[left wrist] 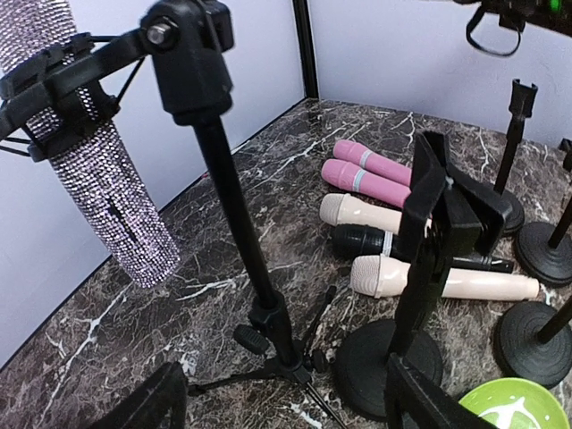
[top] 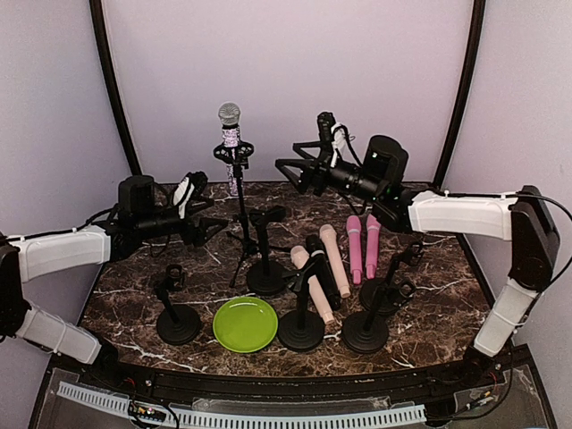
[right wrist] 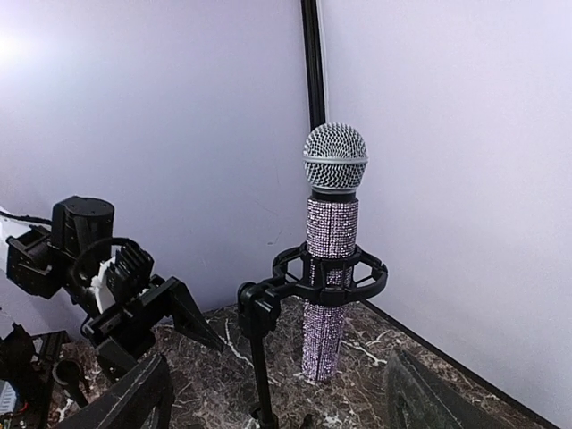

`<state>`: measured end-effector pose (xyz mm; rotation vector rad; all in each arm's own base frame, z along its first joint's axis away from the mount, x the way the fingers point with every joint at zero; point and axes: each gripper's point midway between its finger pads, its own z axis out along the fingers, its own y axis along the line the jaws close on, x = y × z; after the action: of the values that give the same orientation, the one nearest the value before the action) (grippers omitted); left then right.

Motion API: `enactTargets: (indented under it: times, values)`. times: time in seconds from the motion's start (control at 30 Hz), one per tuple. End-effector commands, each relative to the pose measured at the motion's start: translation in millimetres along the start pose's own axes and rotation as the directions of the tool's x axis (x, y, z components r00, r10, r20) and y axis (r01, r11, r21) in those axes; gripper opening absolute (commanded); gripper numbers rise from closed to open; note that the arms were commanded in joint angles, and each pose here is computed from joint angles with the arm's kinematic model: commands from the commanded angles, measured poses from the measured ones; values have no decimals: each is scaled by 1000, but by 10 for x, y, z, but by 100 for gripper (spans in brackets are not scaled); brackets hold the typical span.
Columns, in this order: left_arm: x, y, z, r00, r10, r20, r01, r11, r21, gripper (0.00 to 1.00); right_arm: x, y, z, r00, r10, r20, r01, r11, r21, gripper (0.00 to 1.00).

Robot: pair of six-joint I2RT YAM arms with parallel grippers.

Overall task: Remove the microphone from the stand
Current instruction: Hold the microphone stand with the microphone at the center of the board.

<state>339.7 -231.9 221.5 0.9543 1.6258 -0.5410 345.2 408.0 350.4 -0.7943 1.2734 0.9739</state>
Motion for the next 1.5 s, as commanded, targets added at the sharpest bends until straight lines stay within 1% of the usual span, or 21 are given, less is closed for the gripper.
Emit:
enactTargets:
  times: [0.0,0.07,0.1,0.23,0.43,0.57,0.7,0.87,1.07,1.13,1.2,1.3,1.4,1.47]
  values:
    - [-77,-13,22,983,161,85,-162,987,0,80,-378,199,-279,996,-1,86,5,999,-42,83]
    - [-29,-1,98,982,174,69,-176,984,18,81,-402,257,-400,997,9,80,-4,999,-52,84]
    - [54,-7,148,985,166,43,-167,985,36,82,-410,276,-460,997,12,75,-8,999,-53,84]
    - [84,35,255,981,192,37,-194,980,47,81,-440,328,-695,998,21,55,-18,999,-43,85]
    - [149,103,343,967,254,23,-255,967,29,76,-457,379,-1035,999,42,32,-42,999,-10,87]
    - [150,128,407,965,260,23,-260,965,37,70,-405,377,-1174,998,60,15,-61,998,24,87]
    - [183,150,479,968,252,14,-253,966,50,60,-354,369,-1299,996,90,11,-91,994,61,87]
    - [187,163,517,971,240,17,-241,969,53,57,-339,357,-1460,993,109,32,-112,988,105,88]
    - [272,177,611,983,183,-6,-183,981,71,54,-340,371,-1550,992,118,41,-122,985,120,89]
    - [285,172,642,985,171,-13,-170,982,86,51,-340,376,-1562,992,123,42,-127,985,121,89]
    - [298,170,662,987,161,-25,-158,983,96,44,-337,376,-1571,992,123,40,-127,984,124,89]
    - [313,173,676,988,148,-39,-143,985,101,38,-334,370,-1584,991,127,41,-131,983,130,89]
    - [324,161,679,989,136,-50,-130,985,112,28,-322,362,-1598,990,131,44,-136,981,137,89]
    - [360,150,688,990,126,-65,-118,986,122,24,-315,359,-1611,990,132,45,-137,980,141,89]
